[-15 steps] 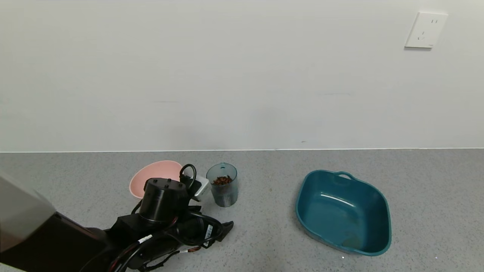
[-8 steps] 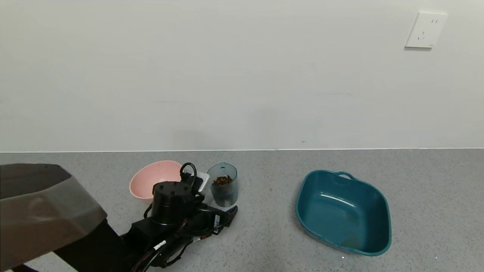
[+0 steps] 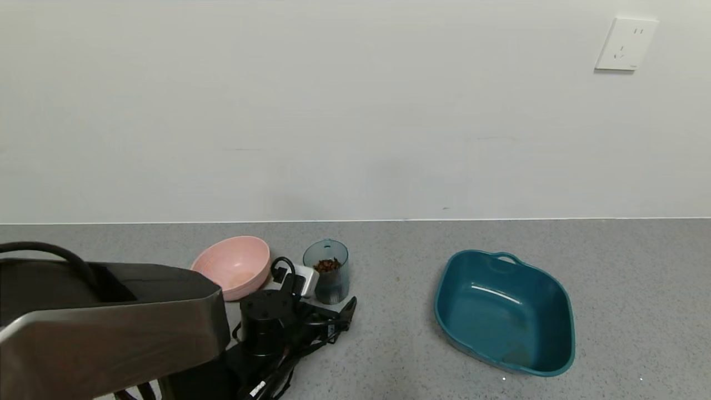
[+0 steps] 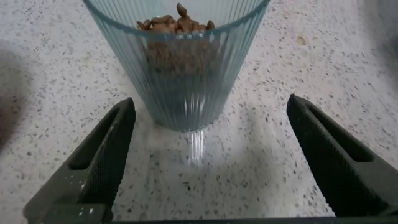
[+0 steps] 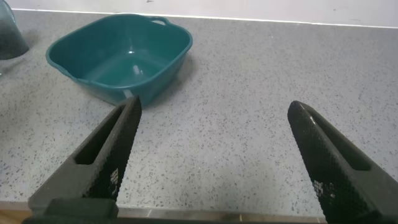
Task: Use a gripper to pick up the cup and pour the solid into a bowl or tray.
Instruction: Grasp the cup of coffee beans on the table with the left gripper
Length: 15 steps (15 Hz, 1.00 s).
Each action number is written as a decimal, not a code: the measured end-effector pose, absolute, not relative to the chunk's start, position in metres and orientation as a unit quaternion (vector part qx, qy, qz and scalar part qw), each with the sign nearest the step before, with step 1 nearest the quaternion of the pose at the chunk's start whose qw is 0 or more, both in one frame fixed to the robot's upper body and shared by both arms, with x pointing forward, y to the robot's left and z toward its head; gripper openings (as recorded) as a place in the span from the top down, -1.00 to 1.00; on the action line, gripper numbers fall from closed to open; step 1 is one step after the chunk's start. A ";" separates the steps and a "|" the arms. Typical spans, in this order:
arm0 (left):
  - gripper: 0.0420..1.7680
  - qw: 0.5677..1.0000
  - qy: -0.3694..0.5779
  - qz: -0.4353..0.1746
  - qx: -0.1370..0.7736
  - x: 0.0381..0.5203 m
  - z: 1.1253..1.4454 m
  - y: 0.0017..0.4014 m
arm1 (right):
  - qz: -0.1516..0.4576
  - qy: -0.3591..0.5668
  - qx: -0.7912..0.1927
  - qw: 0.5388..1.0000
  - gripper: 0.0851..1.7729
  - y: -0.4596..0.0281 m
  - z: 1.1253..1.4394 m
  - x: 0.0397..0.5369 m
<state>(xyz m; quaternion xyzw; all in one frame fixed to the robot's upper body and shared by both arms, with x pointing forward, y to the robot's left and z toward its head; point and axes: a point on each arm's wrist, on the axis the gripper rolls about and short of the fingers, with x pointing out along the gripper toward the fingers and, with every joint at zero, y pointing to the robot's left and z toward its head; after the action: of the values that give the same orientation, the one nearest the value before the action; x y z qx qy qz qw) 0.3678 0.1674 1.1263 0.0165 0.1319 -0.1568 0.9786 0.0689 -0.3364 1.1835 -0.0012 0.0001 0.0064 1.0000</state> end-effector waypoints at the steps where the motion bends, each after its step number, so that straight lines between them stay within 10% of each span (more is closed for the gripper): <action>1: -0.98 0.979 0.129 -0.155 0.016 0.368 1.121 0.166 | 0.007 0.000 -0.002 1.000 -0.93 -0.336 1.184 0.069; 15: -0.98 0.985 0.109 -0.130 0.014 0.387 1.111 0.156 | 0.007 0.000 -0.003 1.000 -0.93 -0.336 1.184 0.069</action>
<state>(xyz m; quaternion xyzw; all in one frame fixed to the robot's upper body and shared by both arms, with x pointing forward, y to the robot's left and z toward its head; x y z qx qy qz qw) 0.3866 0.1557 1.1112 0.0140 0.1094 -0.1304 0.9853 0.0689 -0.3364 1.1835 -0.0027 0.0001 0.0071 1.0000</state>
